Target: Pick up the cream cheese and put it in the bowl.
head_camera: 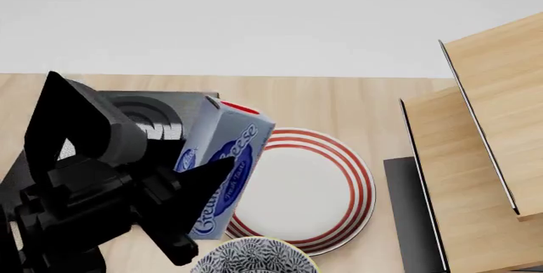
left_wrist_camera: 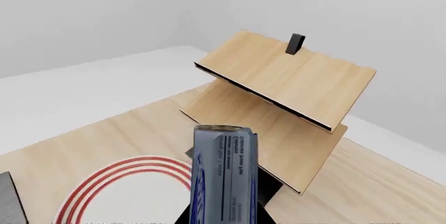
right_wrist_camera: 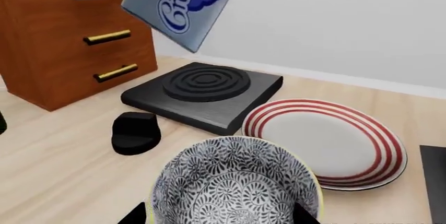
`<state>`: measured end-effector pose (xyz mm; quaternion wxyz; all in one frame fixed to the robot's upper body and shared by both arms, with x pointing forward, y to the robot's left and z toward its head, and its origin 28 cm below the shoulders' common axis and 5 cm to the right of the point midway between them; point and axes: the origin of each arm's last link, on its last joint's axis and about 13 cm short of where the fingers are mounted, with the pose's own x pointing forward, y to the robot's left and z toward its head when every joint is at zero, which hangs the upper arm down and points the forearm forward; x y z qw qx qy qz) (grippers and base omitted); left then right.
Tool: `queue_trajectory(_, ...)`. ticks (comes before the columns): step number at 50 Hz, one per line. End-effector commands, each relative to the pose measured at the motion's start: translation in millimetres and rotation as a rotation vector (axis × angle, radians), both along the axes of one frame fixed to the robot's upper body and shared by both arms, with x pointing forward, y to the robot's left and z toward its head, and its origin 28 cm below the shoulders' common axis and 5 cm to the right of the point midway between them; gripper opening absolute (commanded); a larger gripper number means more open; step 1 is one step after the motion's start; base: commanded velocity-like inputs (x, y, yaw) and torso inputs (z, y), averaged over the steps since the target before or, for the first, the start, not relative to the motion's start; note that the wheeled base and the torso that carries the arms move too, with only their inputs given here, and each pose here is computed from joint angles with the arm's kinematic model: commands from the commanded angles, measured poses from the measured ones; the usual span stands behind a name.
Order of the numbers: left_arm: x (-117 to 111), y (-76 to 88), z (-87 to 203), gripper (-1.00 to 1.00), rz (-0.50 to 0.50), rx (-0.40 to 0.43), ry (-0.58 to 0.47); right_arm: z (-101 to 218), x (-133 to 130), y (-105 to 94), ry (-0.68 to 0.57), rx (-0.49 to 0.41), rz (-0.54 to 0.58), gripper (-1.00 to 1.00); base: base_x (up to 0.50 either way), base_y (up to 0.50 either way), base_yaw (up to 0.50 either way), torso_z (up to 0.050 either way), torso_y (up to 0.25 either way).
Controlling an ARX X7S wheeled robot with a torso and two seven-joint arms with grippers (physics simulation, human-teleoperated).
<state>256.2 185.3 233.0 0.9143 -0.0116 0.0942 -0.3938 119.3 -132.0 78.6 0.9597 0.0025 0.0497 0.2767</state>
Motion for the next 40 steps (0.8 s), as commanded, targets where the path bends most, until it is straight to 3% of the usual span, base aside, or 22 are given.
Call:
queue_trajectory(1, -10.0, -6.8, -8.8, -1.00, -0.037, -0.039, 0.018, 1.0, -7.2, 0.2, -0.002, -0.020, 0.006, 1.00, 0.00, 0.00, 0.00, 0.000, 0.000)
queue_trajectory(3, -9.7, -7.6, -3.5, -1.00, 0.006, -0.045, 0.011, 1.2, -7.0, -0.3, -0.010, -0.023, -0.011, 1.00, 0.00, 0.00, 0.00, 0.000, 0.000)
queue_trajectory(5, -7.4, -7.4, -3.9, -1.00, -0.013, -0.083, 0.040, 2.0, -8.0, -0.7, -0.006, -0.016, 0.001, 1.00, 0.00, 0.00, 0.00, 0.000, 0.000)
queue_trajectory(15, -17.1, -10.0, -22.9, -1.00, -0.048, -0.047, 0.076, 4.0, -7.5, -1.4, -0.020, -0.020, -0.014, 1.00, 0.00, 0.00, 0.00, 0.000, 0.000)
queue_trajectory(24, -24.9, -12.0, -35.2, -1.00, -0.040, -0.120, 0.096, 4.3, -7.4, -2.3, -0.016, -0.018, -0.019, 1.00, 0.00, 0.00, 0.00, 0.002, 0.001)
queue_trajectory(26, -26.1, -12.0, -37.2, -1.00, -0.055, -0.137, 0.105, 4.2, -7.6, -2.3, -0.026, -0.023, -0.017, 1.00, 0.00, 0.00, 0.00, 0.000, 0.000)
queue_trajectory(27, -27.4, -12.6, -39.6, -1.00, -0.113, -0.164, 0.110, 3.9, -7.4, -2.1, -0.019, -0.026, -0.013, 1.00, 0.00, 0.00, 0.00, 0.000, 0.000)
queue_trajectory(34, -31.0, -21.1, -51.4, -1.00, -0.102, -0.111, 0.053, 2.5, -6.4, -2.8, -0.014, -0.020, -0.023, 1.00, 0.00, 0.00, 0.00, 0.000, 0.000)
queue_trajectory(40, -33.0, -26.5, -56.6, -1.00, -0.123, -0.128, 0.077, 1.9, -6.6, -2.3, -0.016, -0.020, -0.017, 1.00, 0.00, 0.00, 0.00, 0.000, 0.002)
